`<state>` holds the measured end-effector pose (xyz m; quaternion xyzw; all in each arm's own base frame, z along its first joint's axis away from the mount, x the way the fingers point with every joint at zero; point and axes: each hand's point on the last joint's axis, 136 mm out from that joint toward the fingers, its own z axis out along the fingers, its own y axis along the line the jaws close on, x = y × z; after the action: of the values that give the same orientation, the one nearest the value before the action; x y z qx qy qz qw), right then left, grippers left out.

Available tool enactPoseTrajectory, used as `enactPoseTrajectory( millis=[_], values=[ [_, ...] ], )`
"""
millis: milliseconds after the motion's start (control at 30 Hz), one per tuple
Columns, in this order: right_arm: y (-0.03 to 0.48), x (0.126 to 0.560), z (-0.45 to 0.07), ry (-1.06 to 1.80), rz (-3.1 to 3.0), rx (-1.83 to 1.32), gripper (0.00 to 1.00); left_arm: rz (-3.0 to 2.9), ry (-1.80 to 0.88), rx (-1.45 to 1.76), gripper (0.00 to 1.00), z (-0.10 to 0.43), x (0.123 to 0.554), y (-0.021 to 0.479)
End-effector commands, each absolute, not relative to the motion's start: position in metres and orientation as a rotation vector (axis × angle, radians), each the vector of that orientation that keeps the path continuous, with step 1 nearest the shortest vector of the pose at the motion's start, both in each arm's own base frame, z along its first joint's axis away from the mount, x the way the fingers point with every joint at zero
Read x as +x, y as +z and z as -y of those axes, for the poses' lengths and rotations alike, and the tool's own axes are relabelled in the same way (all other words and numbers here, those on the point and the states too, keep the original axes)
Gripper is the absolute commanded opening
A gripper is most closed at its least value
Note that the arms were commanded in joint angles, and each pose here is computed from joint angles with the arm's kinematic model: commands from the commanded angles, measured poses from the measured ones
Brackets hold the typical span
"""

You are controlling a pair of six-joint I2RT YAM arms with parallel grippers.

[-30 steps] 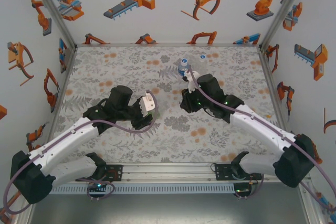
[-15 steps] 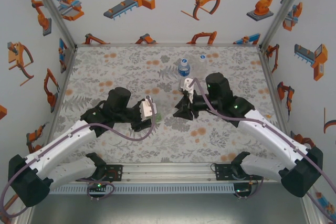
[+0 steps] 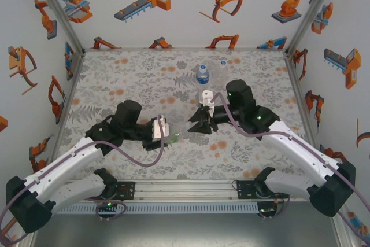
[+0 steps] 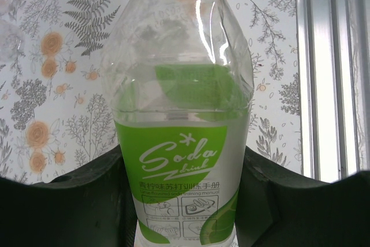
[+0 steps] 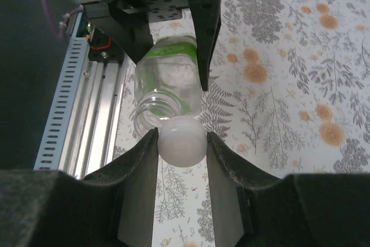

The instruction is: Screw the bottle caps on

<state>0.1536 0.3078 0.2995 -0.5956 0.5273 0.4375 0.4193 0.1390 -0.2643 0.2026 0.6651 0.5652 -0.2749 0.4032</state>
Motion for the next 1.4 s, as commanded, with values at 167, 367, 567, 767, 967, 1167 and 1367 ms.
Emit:
enactPoseTrajectory(
  millis=[167, 367, 567, 767, 967, 1167, 1367],
  values=[
    [0.320, 0.130, -0.318, 1.207, -1.140, -1.583, 0.20, -1.344, -0.767, 1.698, 0.00, 0.269, 0.127, 0.212],
    [0.313, 0.125, -0.317, 1.199, -1.167, -1.600, 0.19, -1.363, -0.728, 1.647, 0.00, 0.266, 0.137, 0.216],
    [0.306, 0.125, -0.315, 1.145, -1.190, -1.589, 0.19, -1.369, -0.705, 1.611, 0.00, 0.264, 0.142, 0.220],
    [0.301, 0.123, -0.320, 1.128, -1.184, -1.598, 0.19, -1.374, -0.712, 1.599, 0.00, 0.264, 0.143, 0.221],
    [0.296, 0.125, -0.323, 1.085, -1.160, -1.586, 0.18, -1.369, -0.727, 1.578, 0.00, 0.263, 0.143, 0.225],
    [0.294, 0.127, -0.323, 1.035, -1.128, -1.573, 0.16, -1.369, -0.756, 1.578, 0.00, 0.264, 0.141, 0.226],
    [0.297, 0.130, -0.321, 0.986, -1.087, -1.539, 0.15, -1.356, -0.775, 1.580, 0.00, 0.265, 0.139, 0.228]
  ],
)
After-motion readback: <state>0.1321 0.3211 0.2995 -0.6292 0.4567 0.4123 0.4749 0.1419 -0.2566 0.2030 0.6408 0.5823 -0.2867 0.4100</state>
